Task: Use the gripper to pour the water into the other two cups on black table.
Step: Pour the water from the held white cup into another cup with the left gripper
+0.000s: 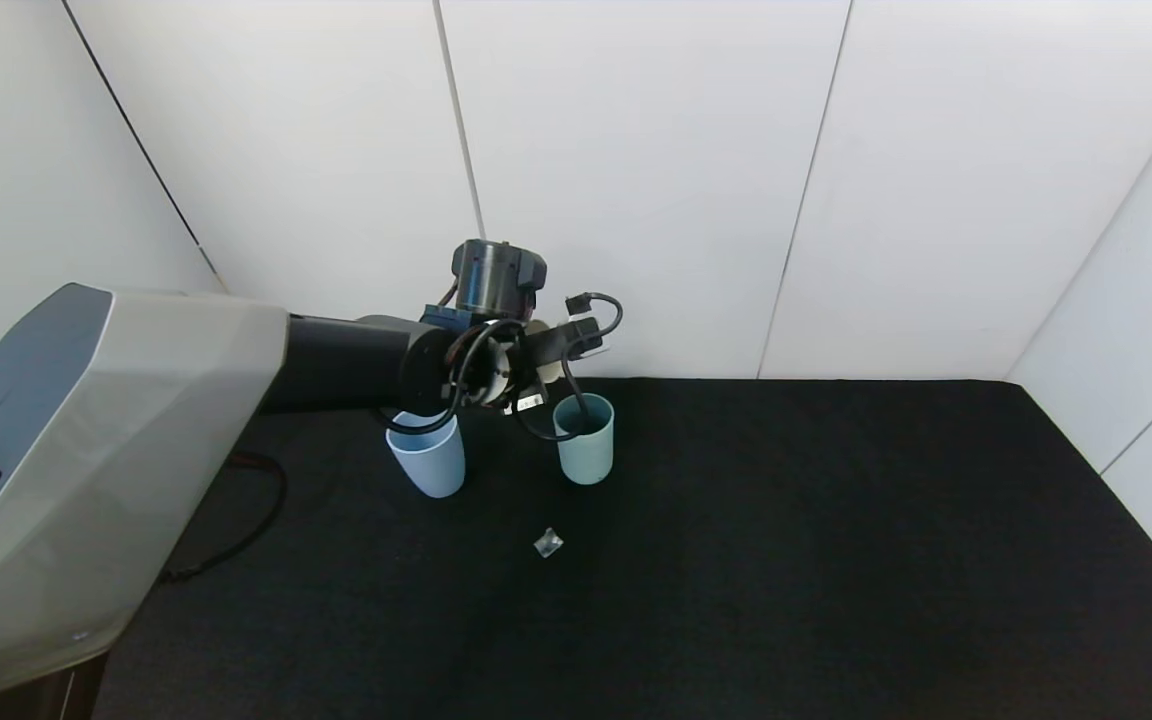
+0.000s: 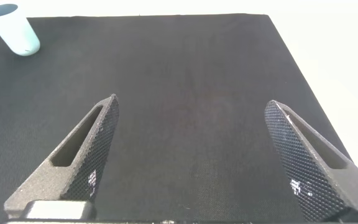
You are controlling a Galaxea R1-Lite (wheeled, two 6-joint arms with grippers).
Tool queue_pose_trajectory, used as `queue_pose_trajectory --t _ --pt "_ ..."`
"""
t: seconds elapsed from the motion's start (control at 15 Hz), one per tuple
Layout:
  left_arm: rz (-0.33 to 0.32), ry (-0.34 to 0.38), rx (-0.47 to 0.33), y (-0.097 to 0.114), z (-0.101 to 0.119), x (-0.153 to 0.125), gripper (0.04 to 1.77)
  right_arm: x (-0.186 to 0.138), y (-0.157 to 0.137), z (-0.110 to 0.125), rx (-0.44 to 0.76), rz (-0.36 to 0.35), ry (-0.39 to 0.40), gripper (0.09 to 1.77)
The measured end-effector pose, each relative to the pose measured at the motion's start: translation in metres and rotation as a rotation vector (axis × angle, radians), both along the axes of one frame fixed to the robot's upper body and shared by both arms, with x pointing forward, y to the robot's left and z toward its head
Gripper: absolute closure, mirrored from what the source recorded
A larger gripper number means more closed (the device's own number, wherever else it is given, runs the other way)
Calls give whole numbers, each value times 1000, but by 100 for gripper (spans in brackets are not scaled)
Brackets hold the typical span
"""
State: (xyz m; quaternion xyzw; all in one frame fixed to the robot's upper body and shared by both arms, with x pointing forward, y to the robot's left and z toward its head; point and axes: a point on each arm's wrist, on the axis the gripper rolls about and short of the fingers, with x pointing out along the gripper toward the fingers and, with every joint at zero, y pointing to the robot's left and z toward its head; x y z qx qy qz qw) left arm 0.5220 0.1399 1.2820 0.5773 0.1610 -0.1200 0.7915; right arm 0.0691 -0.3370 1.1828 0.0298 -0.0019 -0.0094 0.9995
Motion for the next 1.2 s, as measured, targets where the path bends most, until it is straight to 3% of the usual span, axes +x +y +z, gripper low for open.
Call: queue_pose_trajectory --t 0.4,0.87,1.2 --pt "-20 -25 124 -2 7 0 52 0 0 0 0 0 0 15" --pt "-27 -57 260 -19 14 -8 52 0 0 0 0 0 0 15" --pt "-31 -64 323 -20 15 -8 52 0 0 0 0 0 0 15"
